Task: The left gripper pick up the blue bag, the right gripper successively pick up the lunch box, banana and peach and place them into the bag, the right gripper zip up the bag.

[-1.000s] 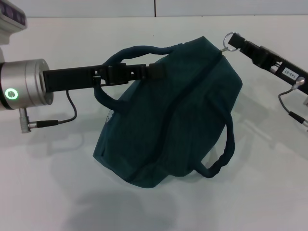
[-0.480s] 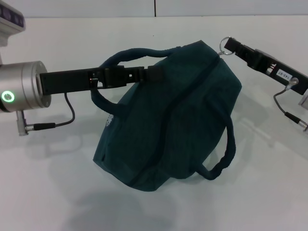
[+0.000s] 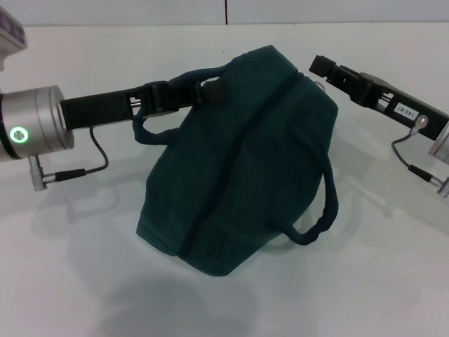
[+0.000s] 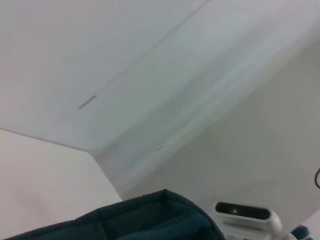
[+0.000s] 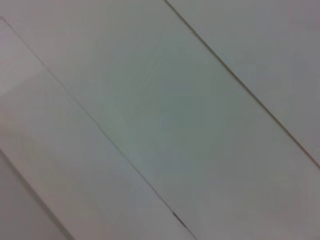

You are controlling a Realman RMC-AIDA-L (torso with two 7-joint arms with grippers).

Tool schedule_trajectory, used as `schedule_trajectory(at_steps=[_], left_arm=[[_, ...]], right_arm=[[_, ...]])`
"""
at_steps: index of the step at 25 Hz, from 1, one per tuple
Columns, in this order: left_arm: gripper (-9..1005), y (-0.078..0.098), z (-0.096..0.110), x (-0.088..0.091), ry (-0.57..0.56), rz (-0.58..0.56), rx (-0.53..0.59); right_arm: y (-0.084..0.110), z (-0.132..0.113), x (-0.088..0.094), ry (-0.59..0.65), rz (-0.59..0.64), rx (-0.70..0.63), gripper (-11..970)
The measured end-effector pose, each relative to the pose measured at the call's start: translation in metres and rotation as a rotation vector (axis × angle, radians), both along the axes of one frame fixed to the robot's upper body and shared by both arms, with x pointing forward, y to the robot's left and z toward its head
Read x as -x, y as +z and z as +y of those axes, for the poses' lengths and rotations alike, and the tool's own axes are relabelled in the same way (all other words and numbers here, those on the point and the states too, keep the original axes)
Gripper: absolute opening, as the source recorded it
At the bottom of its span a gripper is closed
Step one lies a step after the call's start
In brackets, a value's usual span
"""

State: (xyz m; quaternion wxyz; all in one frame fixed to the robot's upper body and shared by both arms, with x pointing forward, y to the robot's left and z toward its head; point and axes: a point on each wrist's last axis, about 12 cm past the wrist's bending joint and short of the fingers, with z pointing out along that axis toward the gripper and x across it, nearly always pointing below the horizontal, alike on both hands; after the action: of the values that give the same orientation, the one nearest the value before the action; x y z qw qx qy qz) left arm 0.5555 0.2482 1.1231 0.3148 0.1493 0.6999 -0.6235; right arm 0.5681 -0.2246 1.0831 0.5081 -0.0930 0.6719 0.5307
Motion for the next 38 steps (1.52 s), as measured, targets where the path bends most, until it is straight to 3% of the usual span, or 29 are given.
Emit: schedule_trajectory(at_steps=[2, 7, 14, 20, 22, 29, 38], left_arm=[[49, -0.001, 0.000, -0.002, 0.020, 0.000, -0.010], [47, -0.007, 0.003, -0.012, 0.107, 0.007, -0.054], [78, -0.012, 0.002, -0.023, 0.191, 0.014, -0.101], [127, -0.014, 0.002, -0.026, 0.234, 0.014, -0.101], [143, -0.015, 0.002, -0.025, 0.250, -0.033, -0.082], [200, -0.014, 0.001, -0.024, 0.267, -0.113, -0.062], [566, -0.001, 0.019, -0.020, 0.303, -0.205, -0.001]], right_arm=[[-0.001, -0.001, 0.000, -0.006, 0.006, -0.001, 105], [-0.004, -0.009, 0.002, -0.040, 0.022, -0.007, 333], [-0.008, -0.022, 0.008, -0.096, 0.036, -0.026, 573], [-0.008, -0.025, 0.011, -0.089, 0.024, -0.027, 785], [-0.006, -0.025, 0.012, -0.076, 0.011, -0.032, 855], [0.000, -0.029, 0.015, -0.045, -0.035, -0.037, 859], [0.011, -0.031, 0.024, 0.063, -0.194, 0.008, 864]])
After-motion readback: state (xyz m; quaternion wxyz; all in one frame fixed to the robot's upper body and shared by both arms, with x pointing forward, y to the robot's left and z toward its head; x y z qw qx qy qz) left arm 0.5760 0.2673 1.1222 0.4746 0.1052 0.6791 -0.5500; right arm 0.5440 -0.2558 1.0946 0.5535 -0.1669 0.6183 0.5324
